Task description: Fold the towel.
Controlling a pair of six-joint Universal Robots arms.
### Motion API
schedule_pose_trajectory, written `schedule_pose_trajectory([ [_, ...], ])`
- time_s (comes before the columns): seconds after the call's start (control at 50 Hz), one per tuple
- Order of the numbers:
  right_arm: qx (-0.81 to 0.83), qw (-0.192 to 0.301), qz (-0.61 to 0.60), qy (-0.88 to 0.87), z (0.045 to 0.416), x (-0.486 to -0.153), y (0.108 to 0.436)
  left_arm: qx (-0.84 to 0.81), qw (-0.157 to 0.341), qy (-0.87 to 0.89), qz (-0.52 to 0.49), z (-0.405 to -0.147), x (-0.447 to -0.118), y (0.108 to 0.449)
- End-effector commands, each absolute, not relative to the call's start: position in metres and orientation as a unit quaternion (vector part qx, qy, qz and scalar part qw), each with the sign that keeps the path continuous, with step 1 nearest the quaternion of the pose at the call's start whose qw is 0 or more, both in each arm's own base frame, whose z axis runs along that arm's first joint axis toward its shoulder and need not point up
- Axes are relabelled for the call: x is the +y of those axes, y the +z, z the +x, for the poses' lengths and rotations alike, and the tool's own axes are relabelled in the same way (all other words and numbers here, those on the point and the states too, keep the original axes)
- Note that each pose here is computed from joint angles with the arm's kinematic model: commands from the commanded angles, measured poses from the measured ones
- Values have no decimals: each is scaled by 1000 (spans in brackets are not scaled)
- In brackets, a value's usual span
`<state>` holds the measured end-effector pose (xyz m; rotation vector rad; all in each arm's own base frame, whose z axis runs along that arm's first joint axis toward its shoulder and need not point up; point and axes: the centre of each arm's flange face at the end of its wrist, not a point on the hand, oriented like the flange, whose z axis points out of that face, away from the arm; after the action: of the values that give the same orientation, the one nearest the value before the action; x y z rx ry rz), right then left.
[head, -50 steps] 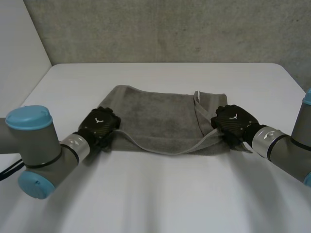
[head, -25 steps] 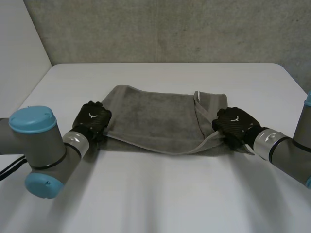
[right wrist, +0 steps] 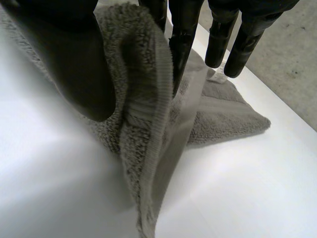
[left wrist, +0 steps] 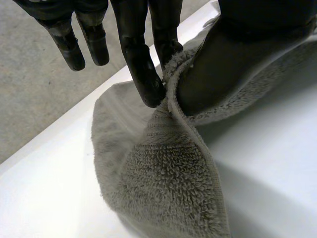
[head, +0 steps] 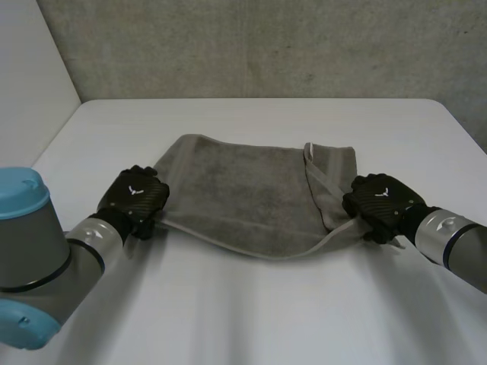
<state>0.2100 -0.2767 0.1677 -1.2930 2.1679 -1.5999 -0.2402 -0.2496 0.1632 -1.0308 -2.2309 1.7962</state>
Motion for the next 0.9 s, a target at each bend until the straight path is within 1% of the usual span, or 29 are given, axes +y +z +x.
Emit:
schedule_pose_trajectory([
  [0.02,741,65,-410,-528,193,-282,161,-742,51,578,-337,-232,-244,161],
  [0.14,745,65,-409,-523,191,-276,151,-749,43,575,-327,-225,-250,159],
  [0.3,750,67,-402,-522,189,-273,146,-758,31,574,-310,-213,-260,157],
  [0.5,754,75,-403,-513,192,-266,142,-760,32,571,-311,-214,-259,156],
  [0.6,751,73,-403,-519,191,-269,147,-761,36,568,-312,-213,-256,160],
  [0.64,748,71,-402,-522,190,-270,153,-760,40,567,-314,-214,-255,163],
  [0.68,736,74,-403,-539,190,-268,175,-757,47,569,-317,-213,-251,173],
  [0.7,736,74,-403,-539,190,-268,175,-757,47,569,-317,-213,-251,173],
  [0.74,730,78,-396,-551,181,-269,200,-756,51,569,-318,-212,-250,177],
  [0.76,730,78,-396,-551,181,-269,200,-755,56,570,-318,-212,-248,183],
  [0.78,724,83,-396,-558,178,-266,215,-753,59,573,-320,-212,-244,191],
  [0.8,724,83,-396,-558,178,-266,215,-752,59,573,-320,-212,-244,191],
  [0.84,704,94,-401,-578,175,-259,247,-748,63,578,-321,-211,-236,206],
  [0.86,704,94,-401,-578,175,-259,247,-748,63,578,-321,-211,-236,206],
  [0.9,687,91,-403,-598,172,-254,274,-740,63,589,-319,-209,-229,223],
])
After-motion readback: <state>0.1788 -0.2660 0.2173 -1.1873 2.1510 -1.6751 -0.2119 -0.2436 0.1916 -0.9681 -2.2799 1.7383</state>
